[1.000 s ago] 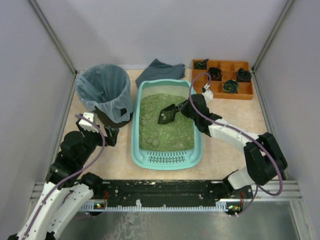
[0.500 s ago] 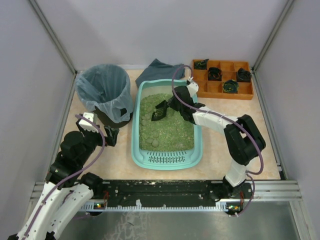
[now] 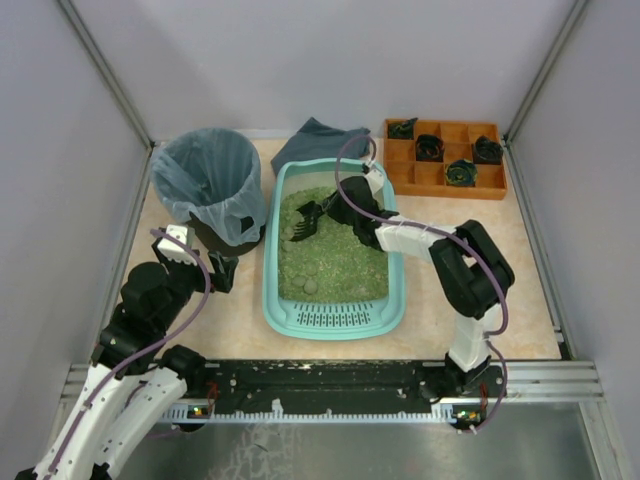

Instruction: Clean the litter box

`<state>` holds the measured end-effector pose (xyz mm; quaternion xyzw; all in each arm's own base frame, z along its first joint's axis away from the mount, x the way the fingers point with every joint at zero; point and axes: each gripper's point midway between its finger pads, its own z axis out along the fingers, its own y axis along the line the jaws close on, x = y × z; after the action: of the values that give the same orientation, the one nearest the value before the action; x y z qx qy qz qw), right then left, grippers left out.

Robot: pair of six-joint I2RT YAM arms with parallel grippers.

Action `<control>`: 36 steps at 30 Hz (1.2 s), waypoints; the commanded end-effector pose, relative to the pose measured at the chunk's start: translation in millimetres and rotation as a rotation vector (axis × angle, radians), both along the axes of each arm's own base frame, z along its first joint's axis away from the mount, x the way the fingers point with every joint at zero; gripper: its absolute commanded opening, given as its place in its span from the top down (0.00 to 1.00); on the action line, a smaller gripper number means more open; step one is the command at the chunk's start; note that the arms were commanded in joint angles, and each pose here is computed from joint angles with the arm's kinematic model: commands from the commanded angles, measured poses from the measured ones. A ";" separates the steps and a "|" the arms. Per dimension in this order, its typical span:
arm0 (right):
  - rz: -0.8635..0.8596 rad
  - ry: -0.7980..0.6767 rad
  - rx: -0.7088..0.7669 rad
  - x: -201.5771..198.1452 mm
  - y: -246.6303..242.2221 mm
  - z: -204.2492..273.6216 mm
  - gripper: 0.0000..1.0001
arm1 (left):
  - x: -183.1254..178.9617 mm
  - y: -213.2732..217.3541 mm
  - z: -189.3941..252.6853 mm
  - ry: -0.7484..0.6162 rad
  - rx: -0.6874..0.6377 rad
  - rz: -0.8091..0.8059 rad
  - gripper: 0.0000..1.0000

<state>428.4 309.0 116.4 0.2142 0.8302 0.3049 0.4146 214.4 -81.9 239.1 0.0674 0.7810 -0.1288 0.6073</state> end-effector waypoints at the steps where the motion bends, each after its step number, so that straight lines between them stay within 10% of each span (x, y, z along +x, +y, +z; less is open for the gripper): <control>1: 0.127 0.007 0.063 -24.8 27.2 -0.6 1.00 | 2.2 0.7 5.9 -0.024 -0.005 0.006 0.00; 36: -0.090 -0.268 0.446 -80.2 -67.8 118.2 1.00 | 1.6 1.6 6.3 -0.027 -0.007 0.008 0.00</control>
<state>353.2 250.4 171.1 0.2827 0.7440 0.4056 0.4495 214.4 -81.9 239.1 0.0674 0.7810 -0.1288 0.6073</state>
